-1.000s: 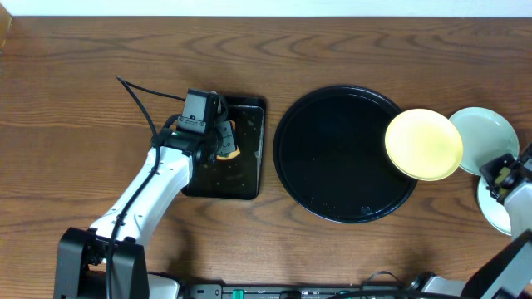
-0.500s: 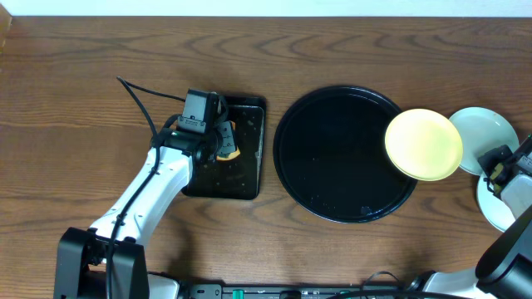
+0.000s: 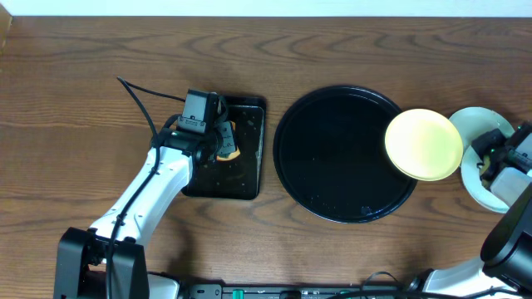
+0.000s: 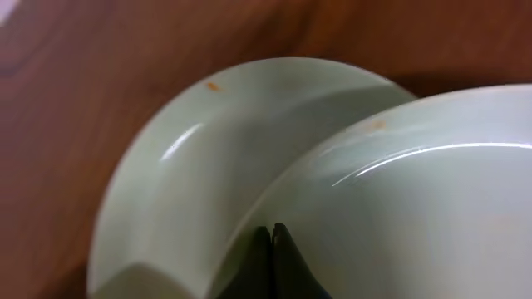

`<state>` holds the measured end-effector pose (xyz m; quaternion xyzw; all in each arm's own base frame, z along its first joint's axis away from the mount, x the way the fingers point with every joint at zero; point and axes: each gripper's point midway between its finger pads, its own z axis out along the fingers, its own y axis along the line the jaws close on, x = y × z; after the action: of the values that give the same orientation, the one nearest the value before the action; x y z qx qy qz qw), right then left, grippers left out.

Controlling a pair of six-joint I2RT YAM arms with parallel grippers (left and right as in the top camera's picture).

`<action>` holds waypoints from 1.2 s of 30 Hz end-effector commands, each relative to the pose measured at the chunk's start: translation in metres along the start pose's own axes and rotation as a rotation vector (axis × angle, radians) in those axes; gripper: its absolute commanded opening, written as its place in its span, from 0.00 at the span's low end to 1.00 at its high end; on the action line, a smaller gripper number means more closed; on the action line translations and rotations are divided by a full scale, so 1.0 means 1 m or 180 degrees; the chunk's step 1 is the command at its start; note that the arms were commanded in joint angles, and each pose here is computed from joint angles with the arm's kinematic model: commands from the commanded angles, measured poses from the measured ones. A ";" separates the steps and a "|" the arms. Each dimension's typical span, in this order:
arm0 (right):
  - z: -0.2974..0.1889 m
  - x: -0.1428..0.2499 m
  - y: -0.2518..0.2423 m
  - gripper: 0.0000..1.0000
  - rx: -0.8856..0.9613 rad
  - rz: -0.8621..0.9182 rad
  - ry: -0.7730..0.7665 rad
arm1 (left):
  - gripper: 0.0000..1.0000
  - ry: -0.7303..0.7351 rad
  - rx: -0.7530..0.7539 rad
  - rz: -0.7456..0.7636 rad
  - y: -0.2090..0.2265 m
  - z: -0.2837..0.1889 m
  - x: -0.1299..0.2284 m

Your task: Clean dirty plates on tray and stack at the side

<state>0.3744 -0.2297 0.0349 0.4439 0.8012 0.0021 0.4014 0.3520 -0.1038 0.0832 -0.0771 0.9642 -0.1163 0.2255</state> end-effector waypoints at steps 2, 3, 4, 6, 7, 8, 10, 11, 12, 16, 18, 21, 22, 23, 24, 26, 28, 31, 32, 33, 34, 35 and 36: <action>0.002 0.001 0.018 0.04 -0.0137 -0.0046 -0.0044 | 0.08 0.0043 -0.0032 0.0028 0.004 0.003 0.004; 0.002 0.000 0.023 0.08 -0.0179 -0.0068 -0.0076 | 0.09 0.0044 -0.0033 0.0027 0.004 0.003 0.004; 0.001 -0.001 0.027 0.09 -0.0211 -0.0086 -0.0100 | 0.08 0.0043 -0.0032 0.0028 0.004 0.003 0.004; 0.001 -0.003 0.036 0.10 -0.0278 -0.0117 -0.0155 | 0.09 0.0043 -0.0032 0.0028 0.004 0.003 0.004; 0.001 -0.005 0.039 0.10 -0.0306 -0.0129 -0.0183 | 0.08 0.0043 -0.0032 0.0027 0.004 0.003 0.004; 0.000 -0.006 0.042 0.11 -0.0330 -0.0138 -0.0208 | 0.09 0.0043 -0.0032 0.0027 0.004 0.003 0.004; 0.000 -0.008 0.044 0.13 -0.0357 -0.0143 -0.0239 | 0.09 0.0043 -0.0032 0.0028 0.004 0.003 0.004; 0.000 -0.009 0.045 0.16 -0.0362 -0.0145 -0.0247 | 0.08 0.0043 -0.0032 0.0027 0.004 0.003 0.004; 0.000 -0.009 0.045 0.19 -0.0363 -0.0165 -0.0249 | 0.08 0.0043 -0.0032 0.0027 0.004 0.003 0.004; -0.001 -0.008 0.053 0.30 -0.0478 -0.0565 -0.0200 | 0.09 0.0043 -0.0032 0.0028 0.004 0.003 0.004; -0.006 -0.005 0.053 0.37 -0.0467 -0.0654 -0.0086 | 0.08 0.0043 -0.0032 0.0028 0.004 0.003 0.004; -0.021 -0.008 0.043 0.39 -0.0299 -0.0613 0.0047 | 0.08 0.0043 -0.0032 0.0028 0.004 0.003 0.004; -0.029 -0.014 0.040 0.39 -0.0236 -0.0593 0.0030 | 0.09 0.0043 -0.0032 0.0028 0.004 0.003 0.004; -0.035 -0.018 0.036 0.40 -0.0180 -0.0577 0.0011 | 0.08 0.0043 -0.0032 0.0028 0.004 0.003 0.004; -0.044 -0.023 0.031 0.40 -0.0101 -0.0559 -0.0009 | 0.08 0.0044 -0.0033 0.0028 0.004 0.003 0.004; -0.062 -0.031 0.020 0.40 0.0106 -0.0521 -0.0054 | 0.08 0.0044 -0.0033 0.0028 0.004 0.003 0.004; -0.080 -0.037 0.009 0.40 0.0314 -0.0511 -0.0105 | 0.09 0.0044 -0.0033 0.0028 0.004 0.003 0.004; -0.107 -0.030 -0.015 0.38 0.0743 -0.0352 -0.0028 | 0.08 0.0044 -0.0033 0.0028 0.004 0.003 0.004; -0.116 -0.021 -0.026 0.34 0.0926 -0.0256 0.0067 | 0.08 0.0044 -0.0033 0.0028 0.004 0.003 0.004; -0.122 -0.013 -0.036 0.30 0.1070 -0.0184 0.0156 | 0.08 0.0044 -0.0033 0.0028 0.004 0.003 0.004; -0.126 -0.005 -0.044 0.26 0.1195 -0.0135 0.0245 | 0.08 0.0045 -0.0033 0.0028 0.004 0.003 0.005; -0.129 0.001 -0.051 0.25 0.1293 -0.0095 0.0322 | 0.09 0.0045 -0.0033 0.0028 0.004 0.003 0.005; -0.131 0.007 -0.057 0.25 0.1385 -0.0056 0.0394 | 0.08 0.0044 -0.0033 0.0028 0.004 0.003 0.004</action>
<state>0.2686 -0.1990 0.1013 0.4622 0.8387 -0.1031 0.2690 0.3519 -0.1038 0.0831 -0.0771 0.9643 -0.1162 0.2253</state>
